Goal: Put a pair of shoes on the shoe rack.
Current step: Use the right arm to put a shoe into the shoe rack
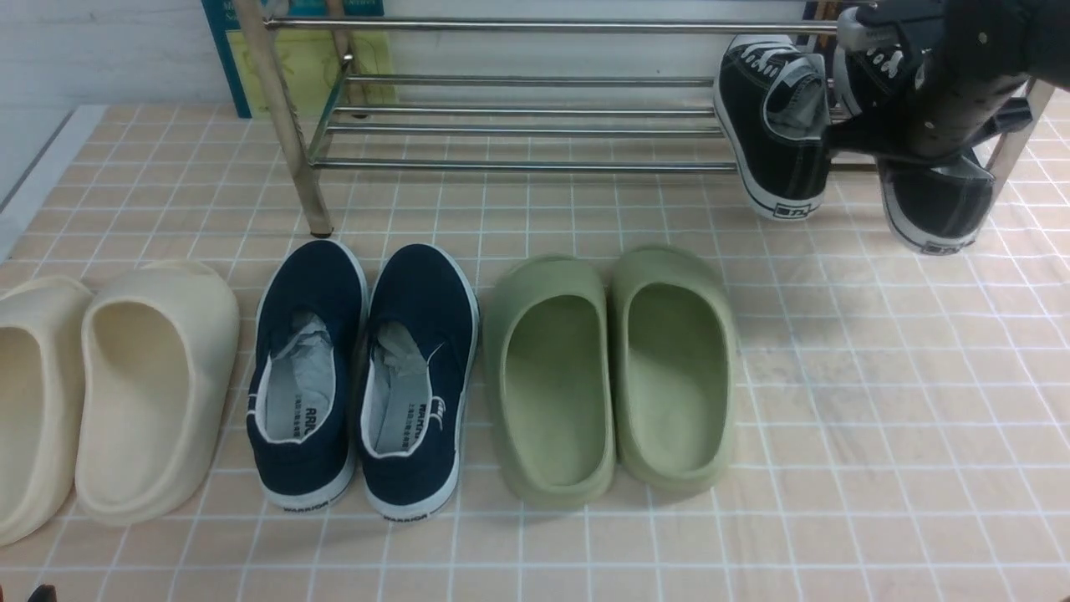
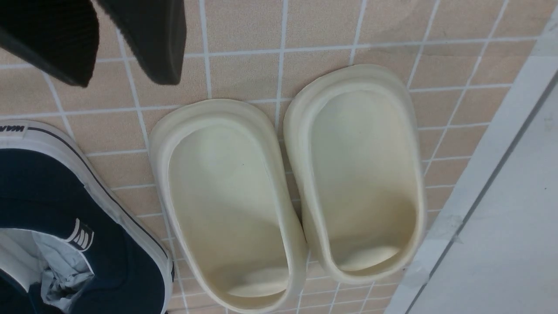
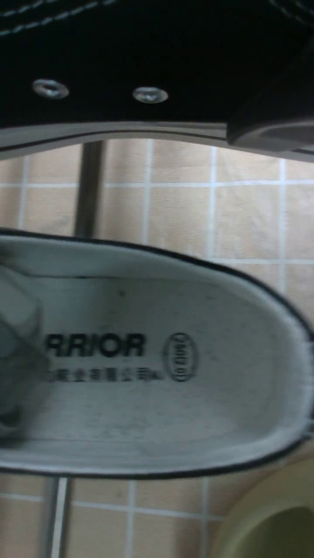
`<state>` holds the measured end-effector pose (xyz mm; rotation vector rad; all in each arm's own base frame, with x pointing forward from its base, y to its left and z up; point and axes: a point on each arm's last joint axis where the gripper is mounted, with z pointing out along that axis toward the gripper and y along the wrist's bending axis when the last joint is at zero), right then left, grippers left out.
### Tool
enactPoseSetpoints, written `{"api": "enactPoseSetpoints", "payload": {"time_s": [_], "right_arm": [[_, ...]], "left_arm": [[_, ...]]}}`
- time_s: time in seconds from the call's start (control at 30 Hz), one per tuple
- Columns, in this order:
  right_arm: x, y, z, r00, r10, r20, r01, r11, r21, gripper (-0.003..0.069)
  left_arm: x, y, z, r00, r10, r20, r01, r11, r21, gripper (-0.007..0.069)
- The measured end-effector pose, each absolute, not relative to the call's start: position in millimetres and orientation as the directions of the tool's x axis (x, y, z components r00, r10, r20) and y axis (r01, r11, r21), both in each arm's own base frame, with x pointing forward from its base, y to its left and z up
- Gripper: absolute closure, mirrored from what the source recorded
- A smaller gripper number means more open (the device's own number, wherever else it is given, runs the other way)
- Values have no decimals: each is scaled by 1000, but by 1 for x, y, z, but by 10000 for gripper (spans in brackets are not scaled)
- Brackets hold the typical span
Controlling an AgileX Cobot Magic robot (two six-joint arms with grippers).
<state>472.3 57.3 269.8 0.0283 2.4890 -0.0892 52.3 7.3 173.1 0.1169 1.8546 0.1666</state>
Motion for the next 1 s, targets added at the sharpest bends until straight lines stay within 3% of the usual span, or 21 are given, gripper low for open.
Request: {"api": "enactPoseSetpoints", "payload": {"time_s": [0.4,0.57,0.87,1.0], "right_arm": [[500,62,247,-798,-12,-602,28,998,-57,640],[501,62,247,-795,-15,-607,26,998,-59,603],[502,61,258,-764,-39,-644,18,997,-81,330],[495,60,274,-758,-56,-649,9,995,-96,258]], "left_arm": [[52,7,173,-286,166,-944,-5,985,175,386],[52,7,173,-286,166,-944,-5,985,175,386],[52,7,173,-286,166,-944,-5,985,175,386],[52,7,173,-286,166,-944,-5,985,175,386]]}}
